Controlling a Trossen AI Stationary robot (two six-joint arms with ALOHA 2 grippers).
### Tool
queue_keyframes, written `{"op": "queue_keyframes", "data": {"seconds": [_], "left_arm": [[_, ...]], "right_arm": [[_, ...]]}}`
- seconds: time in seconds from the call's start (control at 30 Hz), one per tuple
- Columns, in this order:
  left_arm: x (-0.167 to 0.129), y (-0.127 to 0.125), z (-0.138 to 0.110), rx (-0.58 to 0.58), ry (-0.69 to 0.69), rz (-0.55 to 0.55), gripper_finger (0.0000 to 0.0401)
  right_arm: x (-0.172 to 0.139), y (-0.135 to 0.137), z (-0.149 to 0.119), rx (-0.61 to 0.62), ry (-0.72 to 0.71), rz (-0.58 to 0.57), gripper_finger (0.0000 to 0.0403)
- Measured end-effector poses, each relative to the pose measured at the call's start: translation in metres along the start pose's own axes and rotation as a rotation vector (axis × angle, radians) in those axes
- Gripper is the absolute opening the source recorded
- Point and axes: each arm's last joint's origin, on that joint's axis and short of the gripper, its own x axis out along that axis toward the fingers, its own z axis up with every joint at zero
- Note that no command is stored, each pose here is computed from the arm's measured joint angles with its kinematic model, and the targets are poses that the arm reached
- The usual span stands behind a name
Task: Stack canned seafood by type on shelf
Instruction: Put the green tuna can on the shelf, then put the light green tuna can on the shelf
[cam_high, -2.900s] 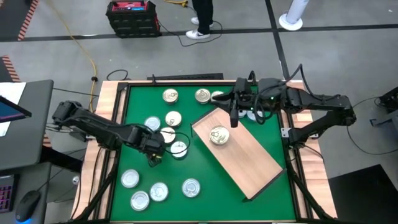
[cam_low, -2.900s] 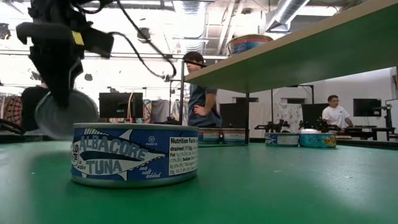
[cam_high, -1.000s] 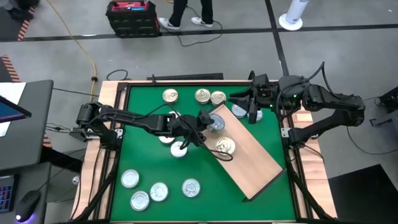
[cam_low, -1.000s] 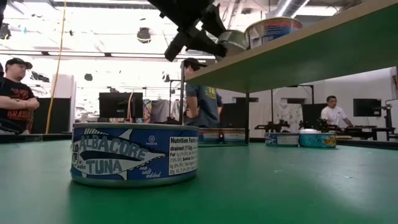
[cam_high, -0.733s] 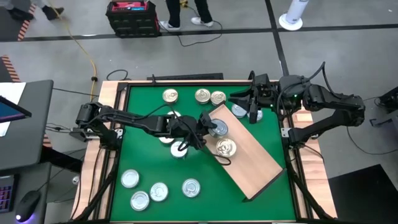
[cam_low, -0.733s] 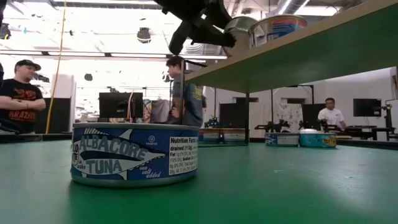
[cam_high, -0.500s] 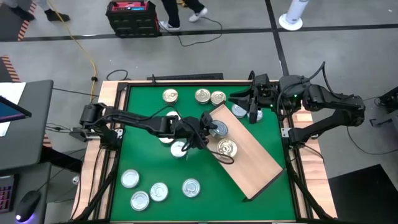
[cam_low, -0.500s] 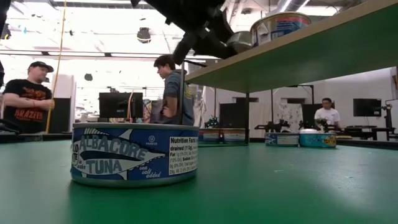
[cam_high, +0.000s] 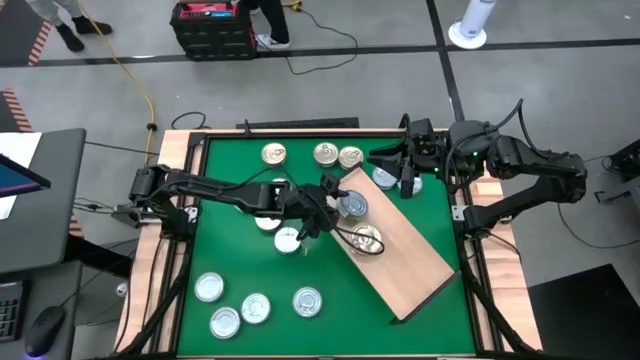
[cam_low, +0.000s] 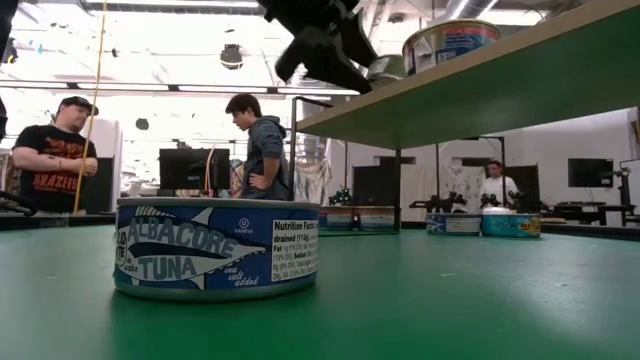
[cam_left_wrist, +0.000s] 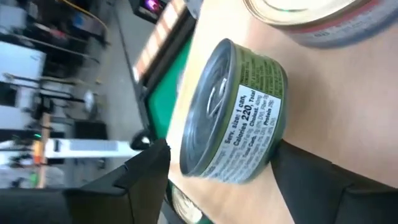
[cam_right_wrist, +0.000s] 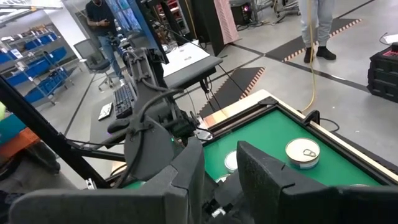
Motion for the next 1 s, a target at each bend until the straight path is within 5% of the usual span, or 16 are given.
{"op": "queue_keyframes", "data": {"seconds": [0.2,0.43,0.7,1.0], "left_arm": [[-0.018,0.008,0.0,-0.075,0.098,-0.193,0.0272],[-0.05,0.041,-0.005,-0.559,0.049,-0.354,0.0272],[-0.092,0.058,-0.038,-0.862,0.038,-0.31,0.0272],[-0.116,0.011,-0.114,-1.261,0.092,-0.184,0.0272]], "right_arm": [[0.0,0.0,0.0,-0.009,0.0,0.0,0.0122],[-0.002,0.0,0.001,-0.019,-0.002,0.001,0.0122],[-0.005,-0.001,0.002,-0.039,-0.012,0.004,0.0122],[0.0,0.0,0.001,-0.043,-0.01,0.003,0.0122]]}}
